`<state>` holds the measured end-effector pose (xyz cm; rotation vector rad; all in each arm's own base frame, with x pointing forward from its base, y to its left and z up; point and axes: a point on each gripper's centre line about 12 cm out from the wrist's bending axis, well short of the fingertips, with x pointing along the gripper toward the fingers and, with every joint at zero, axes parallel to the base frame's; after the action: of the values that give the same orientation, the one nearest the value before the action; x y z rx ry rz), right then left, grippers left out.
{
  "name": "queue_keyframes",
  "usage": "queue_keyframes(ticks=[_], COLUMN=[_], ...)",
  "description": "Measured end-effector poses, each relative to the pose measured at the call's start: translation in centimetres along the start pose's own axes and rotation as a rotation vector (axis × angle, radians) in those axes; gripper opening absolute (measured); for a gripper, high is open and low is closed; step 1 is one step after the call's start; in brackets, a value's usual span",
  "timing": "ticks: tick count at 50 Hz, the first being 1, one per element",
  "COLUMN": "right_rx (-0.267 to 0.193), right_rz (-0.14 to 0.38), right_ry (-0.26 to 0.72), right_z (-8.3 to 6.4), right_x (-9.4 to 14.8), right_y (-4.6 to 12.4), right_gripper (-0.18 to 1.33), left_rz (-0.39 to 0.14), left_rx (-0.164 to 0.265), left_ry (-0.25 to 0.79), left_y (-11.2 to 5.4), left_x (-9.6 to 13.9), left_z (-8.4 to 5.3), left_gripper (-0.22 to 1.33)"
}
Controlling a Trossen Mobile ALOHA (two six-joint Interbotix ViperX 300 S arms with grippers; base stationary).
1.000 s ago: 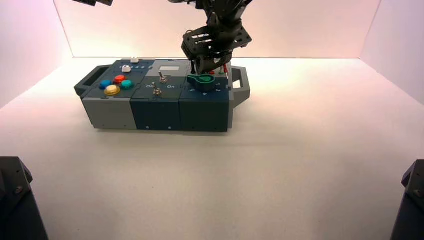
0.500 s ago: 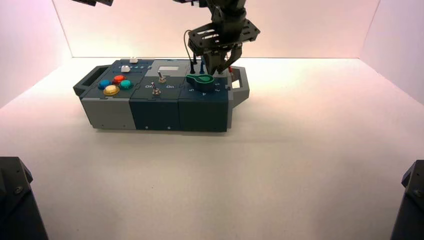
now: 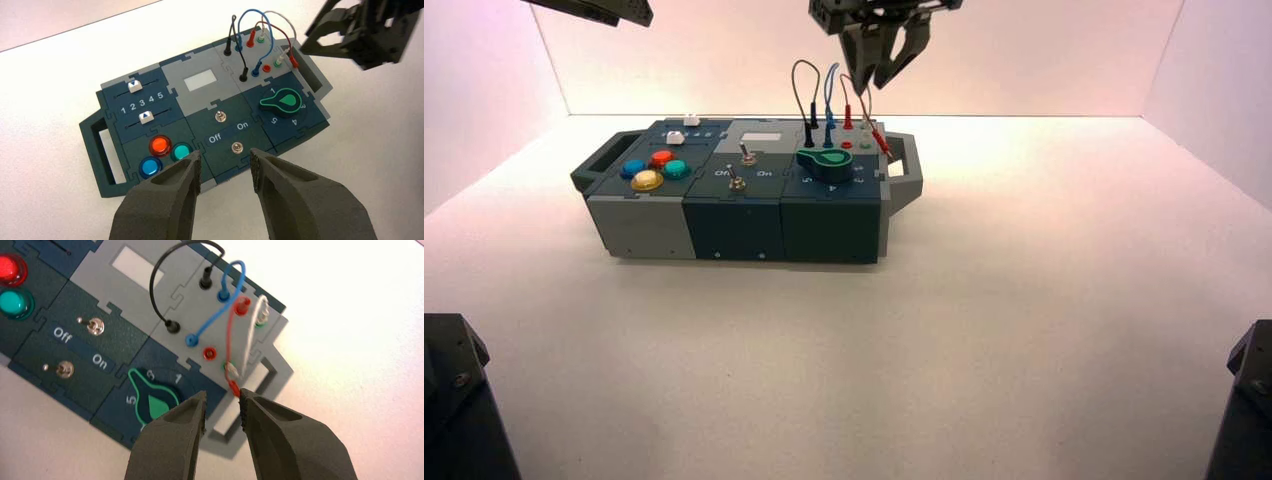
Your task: Insert the blue wire.
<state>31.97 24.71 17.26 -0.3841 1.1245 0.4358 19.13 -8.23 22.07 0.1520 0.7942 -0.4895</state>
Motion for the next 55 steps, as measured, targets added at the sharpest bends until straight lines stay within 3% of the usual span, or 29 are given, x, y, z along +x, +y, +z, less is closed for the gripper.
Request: queue_keyframes(ticks=[9, 37, 55], right_rx=[0.004, 0.013, 0.019], right_rz=[-0.004, -0.009, -0.007], right_ry=[0.032, 0.022, 0.034], right_z=[-1.1, -2.7, -3.6], right_x=[-1.0, -6.1, -7.1], right_y=[-0.2, -0.9, -1.0], right_gripper=[0.91, 0.91, 0.91], left_rz=[0.010, 0.023, 0.020], left_rx=[0.005, 0.009, 0.004], left_ry=[-0.002, 0.036, 0.071], left_y=[0.1, 0.5, 0.6], left_x=[0.2, 1.2, 1.9], left_z=[-0.2, -0.9, -1.3], left_gripper=[1.03, 1.03, 1.03])
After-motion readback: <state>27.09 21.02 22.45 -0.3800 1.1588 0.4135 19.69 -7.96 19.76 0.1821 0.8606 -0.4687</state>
